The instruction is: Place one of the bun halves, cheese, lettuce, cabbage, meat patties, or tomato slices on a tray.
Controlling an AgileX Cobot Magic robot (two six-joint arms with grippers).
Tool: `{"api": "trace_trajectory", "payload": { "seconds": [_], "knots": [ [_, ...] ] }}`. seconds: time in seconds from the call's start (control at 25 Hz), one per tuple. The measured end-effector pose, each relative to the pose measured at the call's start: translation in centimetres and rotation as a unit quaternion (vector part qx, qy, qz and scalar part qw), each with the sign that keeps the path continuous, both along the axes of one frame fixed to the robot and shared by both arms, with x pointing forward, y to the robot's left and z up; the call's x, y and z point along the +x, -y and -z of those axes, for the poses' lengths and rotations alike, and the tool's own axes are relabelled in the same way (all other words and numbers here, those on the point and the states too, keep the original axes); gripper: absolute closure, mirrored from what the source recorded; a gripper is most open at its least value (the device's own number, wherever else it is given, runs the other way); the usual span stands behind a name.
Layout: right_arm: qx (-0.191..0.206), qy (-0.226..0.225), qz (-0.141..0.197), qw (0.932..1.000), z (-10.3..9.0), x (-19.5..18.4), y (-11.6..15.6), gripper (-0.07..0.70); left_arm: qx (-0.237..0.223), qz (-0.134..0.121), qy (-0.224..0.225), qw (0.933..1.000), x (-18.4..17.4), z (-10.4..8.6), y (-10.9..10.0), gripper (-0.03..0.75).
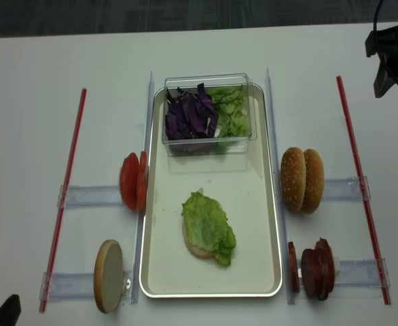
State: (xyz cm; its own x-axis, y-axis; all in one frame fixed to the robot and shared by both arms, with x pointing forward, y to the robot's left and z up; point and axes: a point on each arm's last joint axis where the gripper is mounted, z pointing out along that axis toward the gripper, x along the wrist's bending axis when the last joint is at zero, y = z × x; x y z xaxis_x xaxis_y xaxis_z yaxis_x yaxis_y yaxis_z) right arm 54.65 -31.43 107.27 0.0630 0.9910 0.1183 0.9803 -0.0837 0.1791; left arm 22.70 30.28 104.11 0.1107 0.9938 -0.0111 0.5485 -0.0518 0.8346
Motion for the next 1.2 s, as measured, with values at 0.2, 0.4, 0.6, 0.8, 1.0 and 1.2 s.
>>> {"api": "trace_trajectory", "payload": {
  "seconds": [0.2,0.4,0.6,0.8,1.0,1.2],
  "knots": [
    [0.009,0.026,0.002,0.9996,-0.4,-2.9,-0.5,0.164,0.0,0.0,0.0,1.0,0.0,0.0,0.0,0.24],
    [0.013,0.047,0.0,0.9988,-0.3,-5.4,-0.8,0.164,0.0,0.0,0.0,1.0,0.0,0.0,0.0,0.24],
    [0.012,0.066,0.001,0.9978,0.1,-7.9,-1.0,0.164,0.0,0.0,0.0,1.0,0.0,0.0,0.0,0.24],
    [0.01,0.074,0.002,0.9972,1.2,-10.8,-1.2,0.165,0.0,0.0,0.0,1.0,0.0,0.0,0.0,0.24],
    [0.007,0.086,-0.004,0.9962,2.2,-14.1,-1.5,0.165,0.0,0.0,0.0,1.0,0.0,0.0,0.0,0.24],
    [0.005,0.109,-0.006,0.994,2.7,-17.1,-1.8,0.165,0.0,0.0,0.0,1.0,0.0,0.0,0.0,0.24]
  ]
}}
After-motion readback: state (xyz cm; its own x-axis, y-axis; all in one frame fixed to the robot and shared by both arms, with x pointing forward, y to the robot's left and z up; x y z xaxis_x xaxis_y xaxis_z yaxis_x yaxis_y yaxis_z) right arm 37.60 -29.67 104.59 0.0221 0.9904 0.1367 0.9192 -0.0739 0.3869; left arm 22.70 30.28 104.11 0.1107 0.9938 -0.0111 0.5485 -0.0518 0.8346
